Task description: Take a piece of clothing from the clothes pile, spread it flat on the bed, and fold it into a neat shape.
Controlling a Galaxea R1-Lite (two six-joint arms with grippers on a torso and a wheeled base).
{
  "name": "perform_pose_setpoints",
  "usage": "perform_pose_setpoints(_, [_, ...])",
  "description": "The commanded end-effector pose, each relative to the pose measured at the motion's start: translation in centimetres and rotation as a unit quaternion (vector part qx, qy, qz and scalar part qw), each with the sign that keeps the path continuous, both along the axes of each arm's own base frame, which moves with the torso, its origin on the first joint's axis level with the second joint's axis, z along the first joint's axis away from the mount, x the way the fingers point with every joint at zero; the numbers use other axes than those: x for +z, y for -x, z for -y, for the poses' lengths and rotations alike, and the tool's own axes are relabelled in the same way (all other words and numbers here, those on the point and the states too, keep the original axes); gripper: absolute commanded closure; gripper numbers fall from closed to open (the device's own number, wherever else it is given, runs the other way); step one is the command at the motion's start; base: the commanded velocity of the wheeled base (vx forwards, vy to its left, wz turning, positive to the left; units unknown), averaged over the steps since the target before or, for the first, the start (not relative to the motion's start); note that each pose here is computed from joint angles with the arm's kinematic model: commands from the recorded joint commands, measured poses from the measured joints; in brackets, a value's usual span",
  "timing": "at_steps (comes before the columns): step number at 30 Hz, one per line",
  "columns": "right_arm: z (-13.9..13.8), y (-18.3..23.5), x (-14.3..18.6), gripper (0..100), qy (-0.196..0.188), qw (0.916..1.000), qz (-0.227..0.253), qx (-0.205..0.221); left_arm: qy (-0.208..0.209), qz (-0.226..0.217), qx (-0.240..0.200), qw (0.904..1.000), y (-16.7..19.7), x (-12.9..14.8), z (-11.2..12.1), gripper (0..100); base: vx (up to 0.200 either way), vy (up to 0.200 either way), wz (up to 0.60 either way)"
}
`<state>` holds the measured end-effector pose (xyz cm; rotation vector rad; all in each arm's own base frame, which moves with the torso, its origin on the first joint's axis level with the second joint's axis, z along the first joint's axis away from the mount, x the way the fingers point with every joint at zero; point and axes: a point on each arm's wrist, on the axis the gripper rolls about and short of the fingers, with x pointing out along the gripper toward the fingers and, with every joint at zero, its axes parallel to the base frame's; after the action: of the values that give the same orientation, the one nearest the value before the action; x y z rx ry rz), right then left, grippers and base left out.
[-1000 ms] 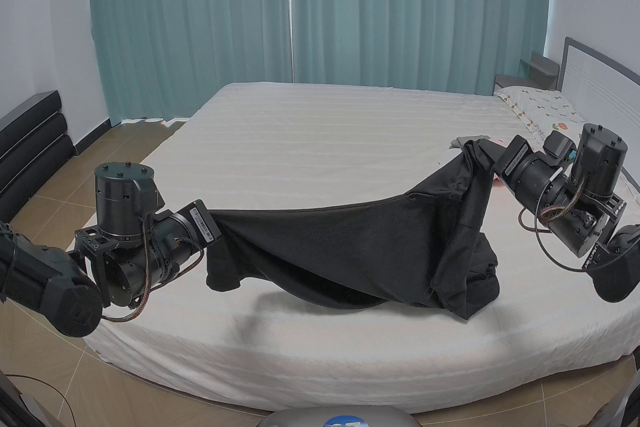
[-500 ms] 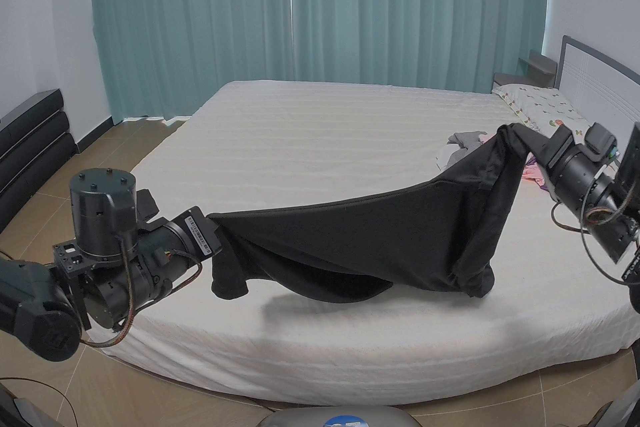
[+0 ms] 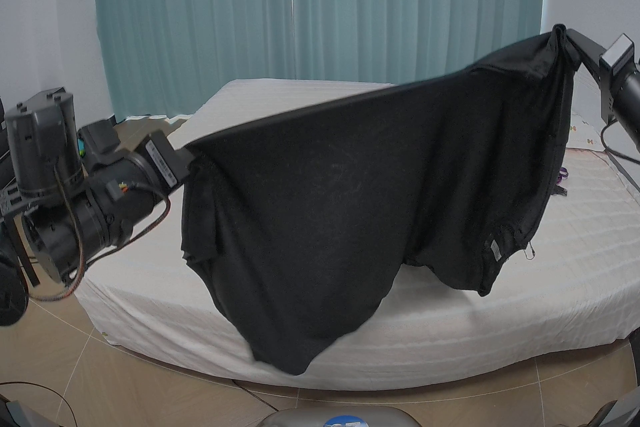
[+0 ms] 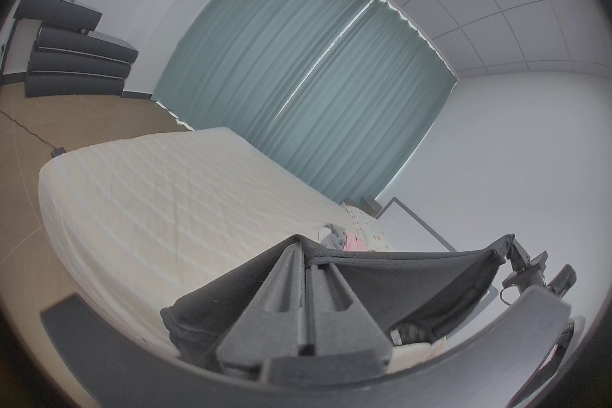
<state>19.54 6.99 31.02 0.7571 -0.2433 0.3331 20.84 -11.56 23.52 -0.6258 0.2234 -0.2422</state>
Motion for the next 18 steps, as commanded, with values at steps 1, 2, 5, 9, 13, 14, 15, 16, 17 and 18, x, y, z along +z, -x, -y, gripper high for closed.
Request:
perform_pose_setpoints(1, [0.1,-6.3,-0.1,100,0.01,0.9985,-0.03,-0.046,-0.012,-0.022,0.049,0.9985,-6.1,0.8,0.1,100,0.0,0.0,0.0])
perform_pose_setpoints(2, [0.0,-7.0,-0.5,100,0.012,0.9981,-0.037,-0.049,-0.014,-0.028,0.051,0.9982,-6.8,0.7,0.3,100,0.0,0.0,0.0])
perform_pose_setpoints(5, [-0.2,-9.4,-1.9,100,0.019,0.9965,-0.059,-0.056,-0.019,-0.043,0.051,0.9976,-9.1,0.4,1.2,100,0.133,0.0,0.0])
perform_pose_setpoints(9, [-0.2,-11.6,-3.5,100,0.025,0.9945,-0.08,-0.063,-0.023,-0.048,0.056,0.997,-11.1,-0.3,1.7,100,0.2,0.0,0.0])
perform_pose_setpoints(13, [-0.7,-13.6,-5.3,100,0.033,0.9921,-0.103,-0.063,-0.022,-0.056,0.051,0.9969,-13.4,-1.2,1.9,100,0.2,0.0,0.0])
perform_pose_setpoints(14, [-0.7,-13.9,-5.6,100,0.034,0.9917,-0.107,-0.063,-0.022,-0.058,0.05,0.9968,-13.8,-1.5,1.9,100,0.2,0.0,0.0])
perform_pose_setpoints(15, [-0.8,-14.1,-5.8,100,0.035,0.9914,-0.109,-0.063,-0.023,-0.059,0.049,0.9968,-14.1,-1.7,2.0,100,0.2,0.0,0.0])
perform_pose_setpoints(16, [-0.9,-14.9,-6.3,100,0.036,0.9908,-0.114,-0.064,-0.023,-0.063,0.051,0.9965,-14.9,-2.1,2.0,100,0.2,0.0,0.0])
perform_pose_setpoints(17, [-1.0,-15.0,-6.3,100,0.037,0.9907,-0.115,-0.064,-0.023,-0.063,0.052,0.9964,-15.0,-2.2,2.0,100,0.2,0.0,0.0])
perform_pose_setpoints(18, [-1.1,-15.7,-6.8,100,0.038,0.9902,-0.118,-0.064,-0.024,-0.065,0.055,0.9961,-15.7,-2.6,2.1,100,0.2,0.0,0.0])
